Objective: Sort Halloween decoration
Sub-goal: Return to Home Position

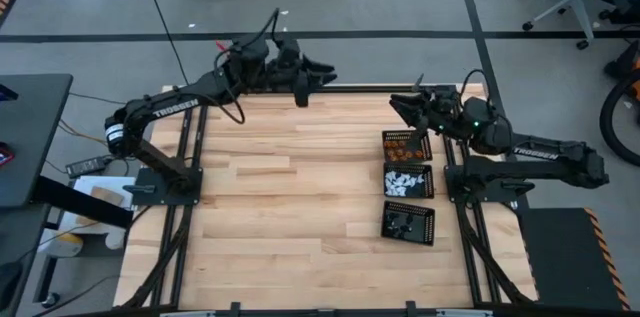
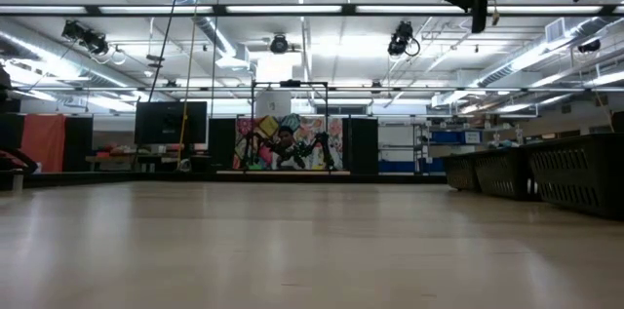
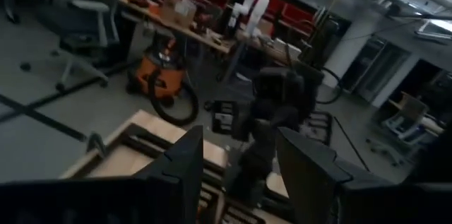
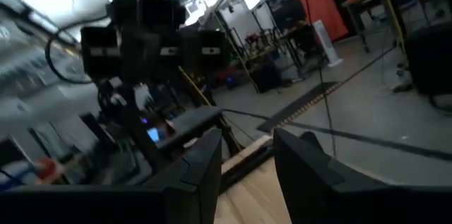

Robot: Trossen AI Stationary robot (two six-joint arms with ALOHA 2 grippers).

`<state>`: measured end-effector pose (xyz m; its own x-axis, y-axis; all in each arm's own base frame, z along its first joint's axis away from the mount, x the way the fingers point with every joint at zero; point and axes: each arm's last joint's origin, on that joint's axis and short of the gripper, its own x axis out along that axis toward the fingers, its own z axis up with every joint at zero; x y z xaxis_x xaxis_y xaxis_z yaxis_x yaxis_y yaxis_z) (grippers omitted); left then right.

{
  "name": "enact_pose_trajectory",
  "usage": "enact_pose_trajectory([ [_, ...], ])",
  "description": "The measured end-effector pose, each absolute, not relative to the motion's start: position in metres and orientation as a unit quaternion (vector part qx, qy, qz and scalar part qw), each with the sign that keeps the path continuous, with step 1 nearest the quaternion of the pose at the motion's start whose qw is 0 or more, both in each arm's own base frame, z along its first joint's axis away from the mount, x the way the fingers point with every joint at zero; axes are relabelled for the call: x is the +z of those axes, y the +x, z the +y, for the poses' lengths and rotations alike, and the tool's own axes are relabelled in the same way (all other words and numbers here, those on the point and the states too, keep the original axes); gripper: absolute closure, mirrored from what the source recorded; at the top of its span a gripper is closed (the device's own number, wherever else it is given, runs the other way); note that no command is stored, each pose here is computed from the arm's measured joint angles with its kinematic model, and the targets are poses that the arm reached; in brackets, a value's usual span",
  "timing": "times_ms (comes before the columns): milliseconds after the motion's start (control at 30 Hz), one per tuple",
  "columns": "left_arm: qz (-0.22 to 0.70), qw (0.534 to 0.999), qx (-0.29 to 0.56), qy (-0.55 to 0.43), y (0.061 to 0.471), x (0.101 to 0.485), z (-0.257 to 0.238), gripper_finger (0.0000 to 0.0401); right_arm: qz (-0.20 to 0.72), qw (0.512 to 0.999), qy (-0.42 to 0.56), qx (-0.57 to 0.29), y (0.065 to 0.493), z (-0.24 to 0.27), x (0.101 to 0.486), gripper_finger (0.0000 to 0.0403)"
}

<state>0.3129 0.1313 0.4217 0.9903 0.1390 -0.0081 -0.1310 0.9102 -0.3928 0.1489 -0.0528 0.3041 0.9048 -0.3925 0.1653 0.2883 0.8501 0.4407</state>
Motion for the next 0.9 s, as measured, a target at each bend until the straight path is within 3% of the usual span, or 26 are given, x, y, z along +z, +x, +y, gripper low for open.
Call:
enact_pose_trajectory([
  [167,0.0,0.972,0.066,-0.225,0.309,0.407,0.124,0.0249,-0.156,0.938,0.262,-0.163,0.135,-0.051,0.283,0.0269],
  [400,-0.007,0.974,0.065,-0.217,0.267,0.396,0.103,0.0268,-0.148,0.927,0.305,-0.163,0.111,-0.049,0.259,0.0269],
  [700,-0.006,0.969,0.073,-0.236,0.213,0.332,0.082,0.0285,-0.18,0.891,0.387,-0.152,0.093,-0.048,0.219,0.0269],
  [900,-0.064,0.96,0.108,-0.251,0.172,0.297,0.071,0.0285,-0.184,0.859,0.451,-0.16,0.09,-0.05,0.186,0.0269],
])
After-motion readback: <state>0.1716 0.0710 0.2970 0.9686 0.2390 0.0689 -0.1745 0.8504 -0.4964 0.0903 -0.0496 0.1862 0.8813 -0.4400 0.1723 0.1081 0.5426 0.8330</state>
